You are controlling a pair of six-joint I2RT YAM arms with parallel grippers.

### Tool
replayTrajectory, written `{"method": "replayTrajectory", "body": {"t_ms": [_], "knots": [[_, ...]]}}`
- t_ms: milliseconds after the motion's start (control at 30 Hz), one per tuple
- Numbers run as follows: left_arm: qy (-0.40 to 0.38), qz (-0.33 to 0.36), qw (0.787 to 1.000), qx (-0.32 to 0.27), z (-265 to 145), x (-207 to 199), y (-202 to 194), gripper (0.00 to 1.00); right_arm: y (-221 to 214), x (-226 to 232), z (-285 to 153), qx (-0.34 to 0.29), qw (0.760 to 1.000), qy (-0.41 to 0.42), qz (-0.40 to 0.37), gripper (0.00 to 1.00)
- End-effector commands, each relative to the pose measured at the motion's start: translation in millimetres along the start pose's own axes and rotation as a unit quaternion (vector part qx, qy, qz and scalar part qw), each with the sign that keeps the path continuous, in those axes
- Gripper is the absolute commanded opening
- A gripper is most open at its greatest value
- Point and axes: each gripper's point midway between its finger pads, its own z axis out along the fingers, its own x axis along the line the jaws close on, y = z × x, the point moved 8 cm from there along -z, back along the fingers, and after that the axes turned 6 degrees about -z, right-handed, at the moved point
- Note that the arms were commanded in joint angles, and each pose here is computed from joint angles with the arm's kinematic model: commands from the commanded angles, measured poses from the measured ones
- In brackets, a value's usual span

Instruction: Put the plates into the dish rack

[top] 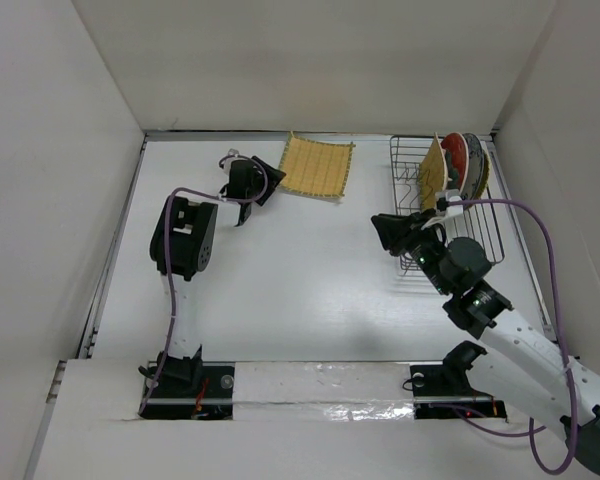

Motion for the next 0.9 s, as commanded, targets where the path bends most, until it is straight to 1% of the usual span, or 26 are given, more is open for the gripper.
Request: {"method": "replayTrajectory", "body": {"t_ms": [0, 167, 367, 533, 567, 633, 667, 767, 800, 833, 867], "knots": [[-0.024, -0.025, 0.999, -0.004, 7.3, -9.9, 7.7, 0.60, 14.4, 9.6, 2.2, -0.033, 0.999, 0.025, 0.009, 0.30], [-0.027, -0.031, 0.999, -0.003, 21.0, -5.0, 5.9, 0.56, 14.5, 9.9, 4.8, -0.033, 0.999, 0.024, 0.009, 0.30], [-0.047, -0.056, 0.997, 0.011, 32.1, -1.0, -4.3, 0.52, 13.6, 10.3, 7.2, -0.033, 0.999, 0.025, 0.014, 0.30], [-0.050, -0.062, 0.997, -0.008, 36.3, 5.0, -3.3, 0.51, 11.9, 10.3, 8.6, -0.034, 0.999, 0.026, 0.018, 0.30], [-0.060, -0.065, 0.996, -0.012, 37.4, 4.2, -2.8, 0.49, 11.3, 10.1, 9.4, -0.033, 0.999, 0.025, 0.018, 0.30], [-0.070, -0.067, 0.995, -0.005, 38.2, 5.0, -9.8, 0.43, 11.8, 10.2, 9.9, -0.037, 0.999, 0.025, 0.020, 0.30], [-0.079, -0.068, 0.995, -0.004, 40.8, 7.6, -11.5, 0.33, 9.7, 9.8, 11.5, -0.034, 0.999, 0.024, 0.022, 0.30], [-0.103, -0.073, 0.992, 0.004, 42.9, 8.1, -14.7, 0.13, 8.4, 10.0, 13.4, -0.034, 0.999, 0.024, 0.026, 0.30], [-0.107, -0.072, 0.992, 0.004, 41.2, 9.5, -15.7, 0.03, 5.9, 9.3, 14.6, -0.030, 0.999, 0.023, 0.026, 0.30], [-0.111, -0.070, 0.991, 0.003, 39.9, 8.6, -15.5, 0.00, 5.8, 9.4, 15.2, -0.031, 0.999, 0.023, 0.027, 0.30], [-0.122, -0.066, 0.990, 0.000, 37.1, 4.0, -13.8, 0.00, 3.7, 8.9, 15.8, -0.028, 0.999, 0.022, 0.028, 0.30]]}}
